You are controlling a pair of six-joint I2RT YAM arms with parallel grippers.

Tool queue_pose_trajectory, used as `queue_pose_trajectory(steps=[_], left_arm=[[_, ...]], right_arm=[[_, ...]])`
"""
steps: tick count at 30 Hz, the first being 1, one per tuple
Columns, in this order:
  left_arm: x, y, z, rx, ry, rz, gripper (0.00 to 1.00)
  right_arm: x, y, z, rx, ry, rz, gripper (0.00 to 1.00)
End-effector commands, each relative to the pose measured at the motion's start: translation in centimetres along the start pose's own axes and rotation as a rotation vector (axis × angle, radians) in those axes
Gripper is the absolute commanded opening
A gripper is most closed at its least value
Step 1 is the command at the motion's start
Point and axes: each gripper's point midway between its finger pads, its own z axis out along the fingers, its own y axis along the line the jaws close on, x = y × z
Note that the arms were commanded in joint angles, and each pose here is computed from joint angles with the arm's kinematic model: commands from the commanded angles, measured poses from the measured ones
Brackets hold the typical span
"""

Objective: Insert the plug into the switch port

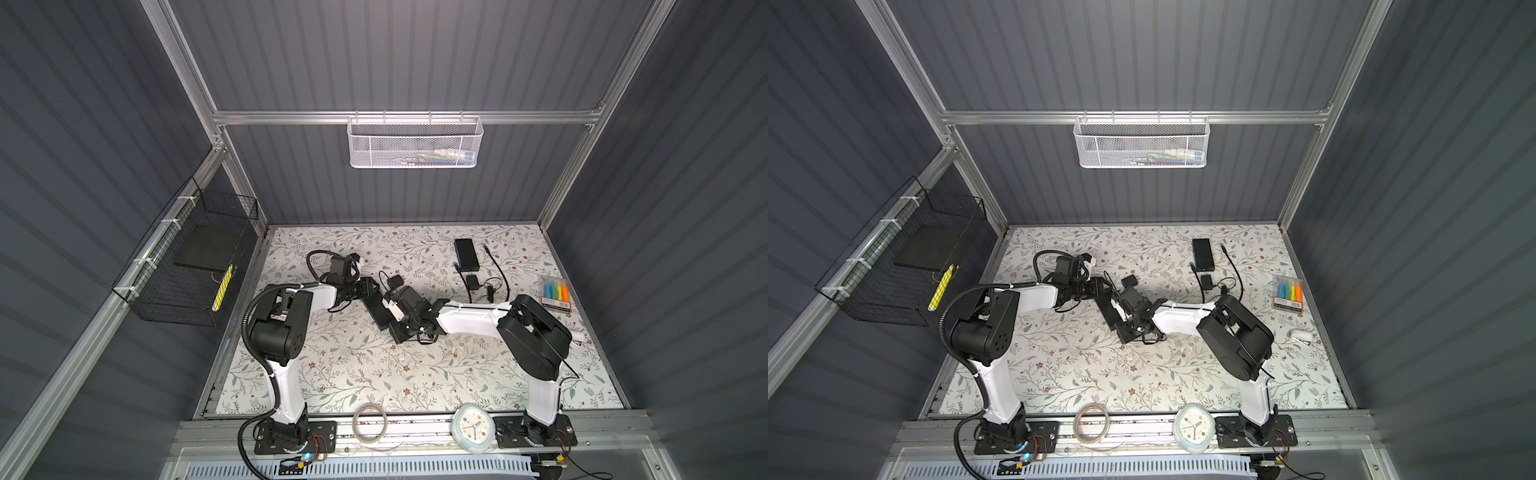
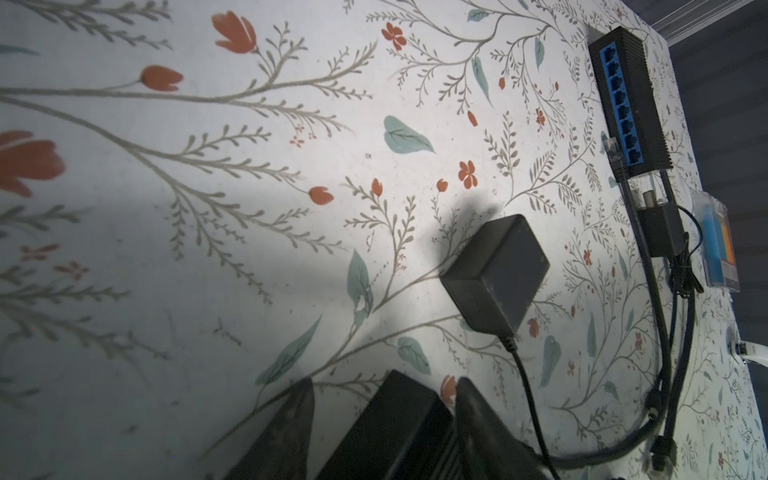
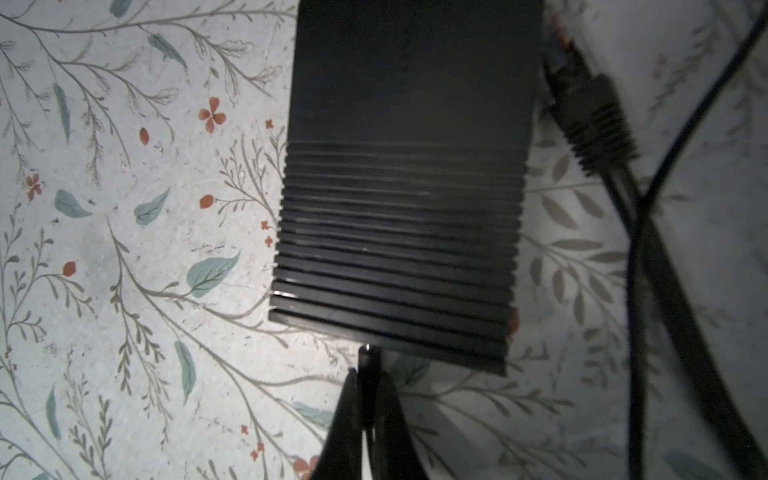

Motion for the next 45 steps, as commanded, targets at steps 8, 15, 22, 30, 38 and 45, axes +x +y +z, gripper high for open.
queue_pose_trajectory(steps=[8, 15, 22, 30, 38, 45], left_arm=[[1.0, 0.3, 0.4, 0.006, 0.039, -0.003, 0.55], [1.0, 0.4, 0.5, 0.008, 0.043, -0.005, 0.55], [1.1, 0.4, 0.5, 0.01, 0.044, -0.006, 0.55], [1.3, 0.5, 0.7, 0.011, 0.049, -0.01, 0.55], [1.0, 0.3, 0.6, 0.012, 0.044, -0.003, 0.55], [-0.2, -0.4, -0.4, 0.013, 0.017, 0.022, 0.55]], right_arm=[[-1.7, 0.0, -1.8, 0.011, -0.052, 0.01, 0.0], [-2.1, 0.3, -2.1, 0.002, -0.062, 0.009, 0.0], [-2.3, 0.5, -2.1, -0.007, -0.064, 0.01, 0.0], [-2.3, 0.7, -2.4, -0.013, -0.063, 0.01, 0.0], [-0.8, -0.1, -2.5, 0.021, -0.005, -0.04, 0.02], [3.2, -0.3, -4.1, 0.015, 0.18, -0.254, 0.3]])
